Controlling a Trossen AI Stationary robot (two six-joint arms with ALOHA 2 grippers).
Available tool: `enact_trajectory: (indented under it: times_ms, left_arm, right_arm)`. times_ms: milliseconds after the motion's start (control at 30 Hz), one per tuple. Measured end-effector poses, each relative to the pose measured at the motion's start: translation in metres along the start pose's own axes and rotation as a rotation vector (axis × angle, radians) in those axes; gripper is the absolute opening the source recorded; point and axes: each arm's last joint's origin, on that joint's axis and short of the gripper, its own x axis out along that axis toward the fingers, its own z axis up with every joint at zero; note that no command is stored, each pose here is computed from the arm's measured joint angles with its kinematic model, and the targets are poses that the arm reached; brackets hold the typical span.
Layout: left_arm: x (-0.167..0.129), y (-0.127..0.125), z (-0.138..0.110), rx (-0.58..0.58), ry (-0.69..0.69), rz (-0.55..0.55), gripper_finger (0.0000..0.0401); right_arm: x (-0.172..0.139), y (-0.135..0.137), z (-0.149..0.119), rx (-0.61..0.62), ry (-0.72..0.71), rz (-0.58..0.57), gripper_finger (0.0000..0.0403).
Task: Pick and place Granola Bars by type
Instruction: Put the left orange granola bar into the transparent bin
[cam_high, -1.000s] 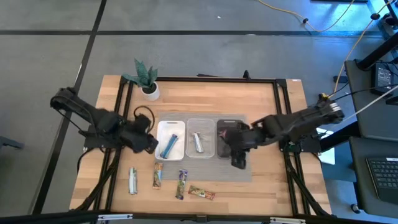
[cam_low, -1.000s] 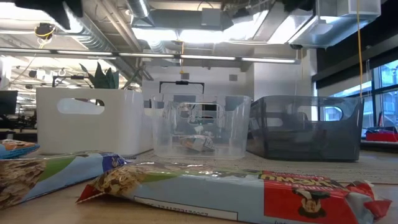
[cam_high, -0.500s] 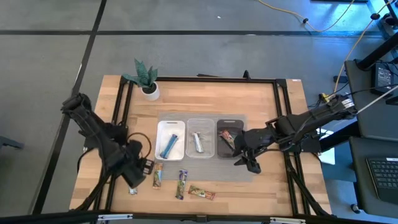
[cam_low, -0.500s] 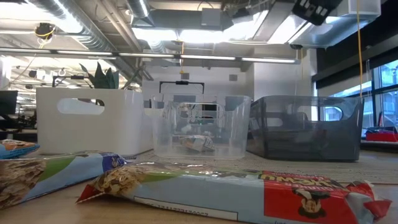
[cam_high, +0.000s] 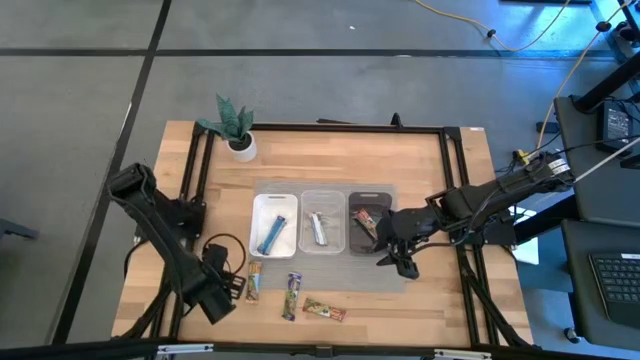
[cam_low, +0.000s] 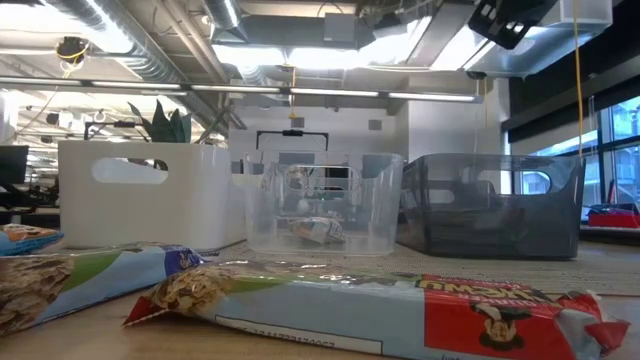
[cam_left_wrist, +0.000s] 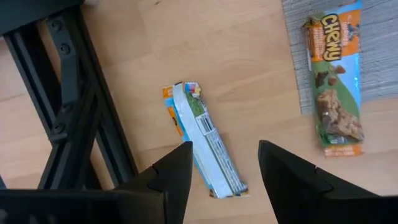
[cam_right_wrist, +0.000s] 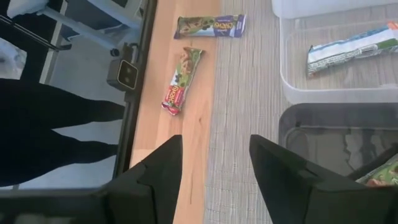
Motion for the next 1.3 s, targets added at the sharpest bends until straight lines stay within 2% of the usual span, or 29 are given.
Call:
enact_trajectory:
  times_ms: [300,433,567,700,867,1100,1300]
  left_arm:
    - [0.017,-0.007,-0.008,0.012,0.0,0.094,0.0185]
    - [0.025,-0.01,-0.014,0.006,0.055,0.167,0.0216]
    - [0.031,-0.012,-0.016,-0.052,0.054,0.202,0.0253]
    - [0.034,-0.016,-0.02,-0.096,0.072,0.183,0.0266]
    - [0.041,-0.015,-0.024,-0.127,0.073,0.177,0.0262]
    - [0.071,-0.013,-0.026,-0.12,0.139,0.107,0.0254]
    - [0.085,-0.008,-0.022,-0.119,0.158,0.107,0.0253]
  right_arm:
    - [0.0,0.001,0.003,0.0,-0.028,0.008,0.0191]
    - [0.0,0.001,0.004,0.004,-0.041,0.014,0.0191]
    - [0.0,0.002,0.005,0.002,-0.048,0.017,0.0191]
    - [0.0,0.002,0.006,0.001,-0.058,0.022,0.0191]
    - [0.0,0.003,0.007,-0.004,-0.074,0.029,0.0191]
    - [0.0,0.003,0.007,-0.004,-0.075,0.029,0.0191]
    - [0.0,0.003,0.007,-0.004,-0.073,0.029,0.0191]
